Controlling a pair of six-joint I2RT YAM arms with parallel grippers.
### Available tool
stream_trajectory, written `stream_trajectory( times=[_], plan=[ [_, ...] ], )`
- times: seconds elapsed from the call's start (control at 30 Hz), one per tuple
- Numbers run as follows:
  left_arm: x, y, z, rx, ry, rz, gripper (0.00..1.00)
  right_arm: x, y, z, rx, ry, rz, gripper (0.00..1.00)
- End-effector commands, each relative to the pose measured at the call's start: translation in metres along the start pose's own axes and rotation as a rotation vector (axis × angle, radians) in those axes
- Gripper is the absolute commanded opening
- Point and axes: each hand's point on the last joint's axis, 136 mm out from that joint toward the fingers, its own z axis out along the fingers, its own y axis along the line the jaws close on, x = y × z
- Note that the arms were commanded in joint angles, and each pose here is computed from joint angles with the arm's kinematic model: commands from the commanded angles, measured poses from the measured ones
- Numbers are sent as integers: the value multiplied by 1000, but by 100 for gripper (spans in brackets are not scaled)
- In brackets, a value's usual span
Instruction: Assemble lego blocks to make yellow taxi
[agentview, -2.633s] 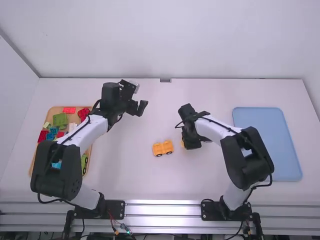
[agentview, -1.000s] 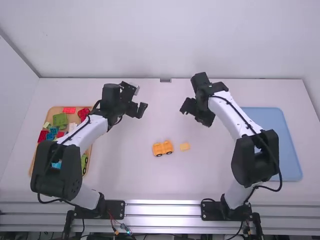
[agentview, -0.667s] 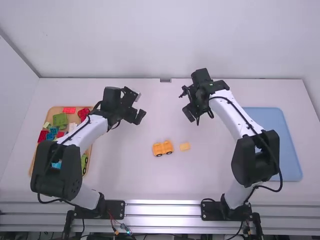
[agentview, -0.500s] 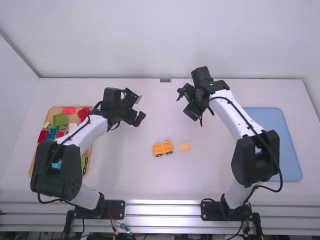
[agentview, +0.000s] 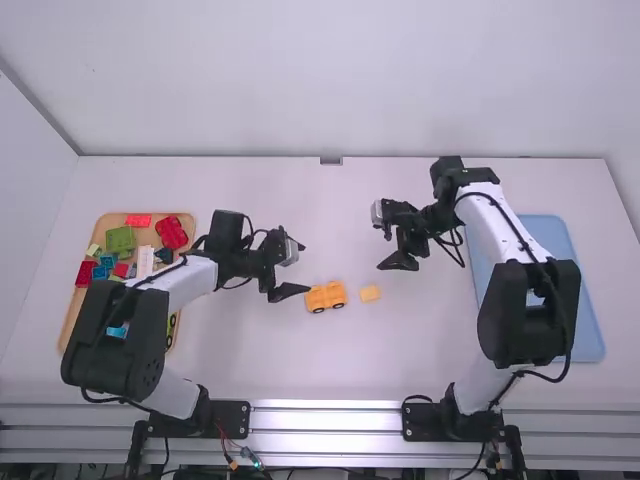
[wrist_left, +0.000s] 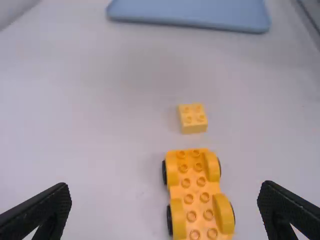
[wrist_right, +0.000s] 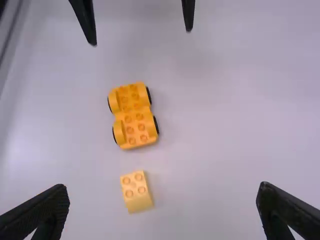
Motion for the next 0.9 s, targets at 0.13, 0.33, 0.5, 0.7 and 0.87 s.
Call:
stream_trajectory(
  times=[0.13,0.33,0.5,0.7,0.87],
  plan=[
    [14,-34,5,33,-115,-78,99,-7,3,8,23,-180,-78,99],
    [37,-38,11,-22,-120,-108,99,28,13,51,29,-132,-86,99],
    [60,-32,25,-7,-86,-165,99,58,10,74,115,-147,-26,99],
    [70,-31,45,53,-75,-187,99,76,24,89,140,-150,-40,100],
    [83,-22,54,-37,19,-190,99,93,24,98,134,-149,-8,100]
  ],
)
